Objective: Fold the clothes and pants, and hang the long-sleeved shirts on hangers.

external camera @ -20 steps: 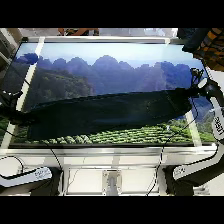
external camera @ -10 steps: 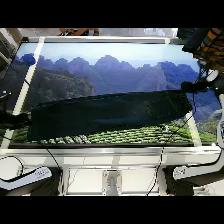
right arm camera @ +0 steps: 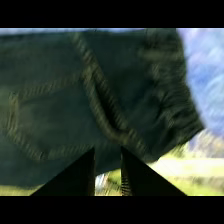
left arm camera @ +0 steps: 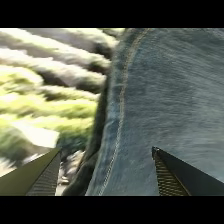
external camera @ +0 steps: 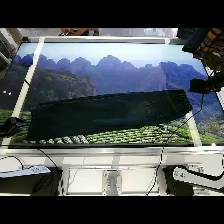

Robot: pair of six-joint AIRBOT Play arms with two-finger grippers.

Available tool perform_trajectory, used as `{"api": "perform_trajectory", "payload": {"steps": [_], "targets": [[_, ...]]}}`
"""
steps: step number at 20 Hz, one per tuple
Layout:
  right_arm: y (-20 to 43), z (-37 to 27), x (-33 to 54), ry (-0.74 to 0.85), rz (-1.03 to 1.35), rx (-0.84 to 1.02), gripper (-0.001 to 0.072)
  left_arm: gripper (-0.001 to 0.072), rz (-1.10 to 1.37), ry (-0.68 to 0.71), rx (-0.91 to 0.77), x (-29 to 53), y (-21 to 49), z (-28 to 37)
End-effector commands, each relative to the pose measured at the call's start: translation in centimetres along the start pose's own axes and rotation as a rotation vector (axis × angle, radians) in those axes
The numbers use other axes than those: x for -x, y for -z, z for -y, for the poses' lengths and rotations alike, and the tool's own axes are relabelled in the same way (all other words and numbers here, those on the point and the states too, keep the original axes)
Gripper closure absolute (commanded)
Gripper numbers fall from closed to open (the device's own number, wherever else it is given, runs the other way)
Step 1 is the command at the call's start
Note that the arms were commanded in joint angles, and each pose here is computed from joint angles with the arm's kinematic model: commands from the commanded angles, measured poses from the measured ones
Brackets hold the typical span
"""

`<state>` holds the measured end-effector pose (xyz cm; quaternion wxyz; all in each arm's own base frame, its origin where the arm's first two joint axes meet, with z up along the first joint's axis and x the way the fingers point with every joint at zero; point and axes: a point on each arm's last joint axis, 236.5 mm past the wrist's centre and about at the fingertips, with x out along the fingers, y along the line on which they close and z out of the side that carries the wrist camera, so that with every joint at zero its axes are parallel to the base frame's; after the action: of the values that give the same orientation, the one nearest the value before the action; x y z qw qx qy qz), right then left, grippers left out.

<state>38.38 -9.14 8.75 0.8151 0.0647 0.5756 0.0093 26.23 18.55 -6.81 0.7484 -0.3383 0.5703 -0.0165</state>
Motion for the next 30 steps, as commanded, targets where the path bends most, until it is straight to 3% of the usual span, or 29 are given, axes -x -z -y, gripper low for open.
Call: {"api": "perform_trajectory", "payload": {"steps": [1,7,13,16,17,19,21,22,23,25,26,30], "targets": [[2.8,-1.7,0.7,-0.063,-0.112,-0.034,0.0518,0.0073,-0.042,0.128,0.008,-2.6,0.0,0.2],[2.7,-4.2,0.9,-0.157,-0.115,-0.082,0.0519,0.0074,-0.100,0.175,-0.002,-4.8,-0.3,-0.9],[1.9,-7.3,0.4,-0.173,-0.099,-0.016,0.0520,0.0079,-0.294,0.263,-0.067,-9.8,1.5,2.5],[1.5,-8.5,0.2,-0.178,-0.086,0.014,0.0520,0.0085,-0.377,0.207,-0.158,-10.8,1.8,3.2],[1.4,-8.8,0.1,-0.179,-0.081,0.021,0.0520,0.0137,-0.379,0.200,-0.170,-10.9,1.4,3.7],[1.2,-9.0,0.1,-0.180,-0.074,0.028,0.0521,0.0158,-0.381,0.176,-0.176,-10.9,0.5,4.2],[1.2,-9.0,0.1,-0.179,-0.072,0.028,0.0520,0.0237,-0.379,0.156,-0.160,-10.9,-0.2,4.7],[1.2,-9.0,0.1,-0.178,-0.072,0.028,0.0521,0.0301,-0.387,0.147,-0.155,-10.8,-0.3,4.9],[1.1,-9.0,0.1,-0.178,-0.071,0.028,0.0521,0.0433,-0.393,0.147,-0.166,-10.9,-0.3,5.3],[1.0,-9.0,0.0,-0.177,-0.065,0.028,0.0520,0.0559,-0.422,0.156,-0.188,-11.2,0.3,6.3],[1.0,-8.9,0.0,-0.176,-0.066,0.028,0.0521,0.0673,-0.435,0.160,-0.200,-11.3,0.5,6.8],[1.1,-8.2,-0.1,-0.146,-0.070,0.035,0.0520,0.0678,-0.419,0.130,-0.227,-9.7,0.1,7.9]]}}
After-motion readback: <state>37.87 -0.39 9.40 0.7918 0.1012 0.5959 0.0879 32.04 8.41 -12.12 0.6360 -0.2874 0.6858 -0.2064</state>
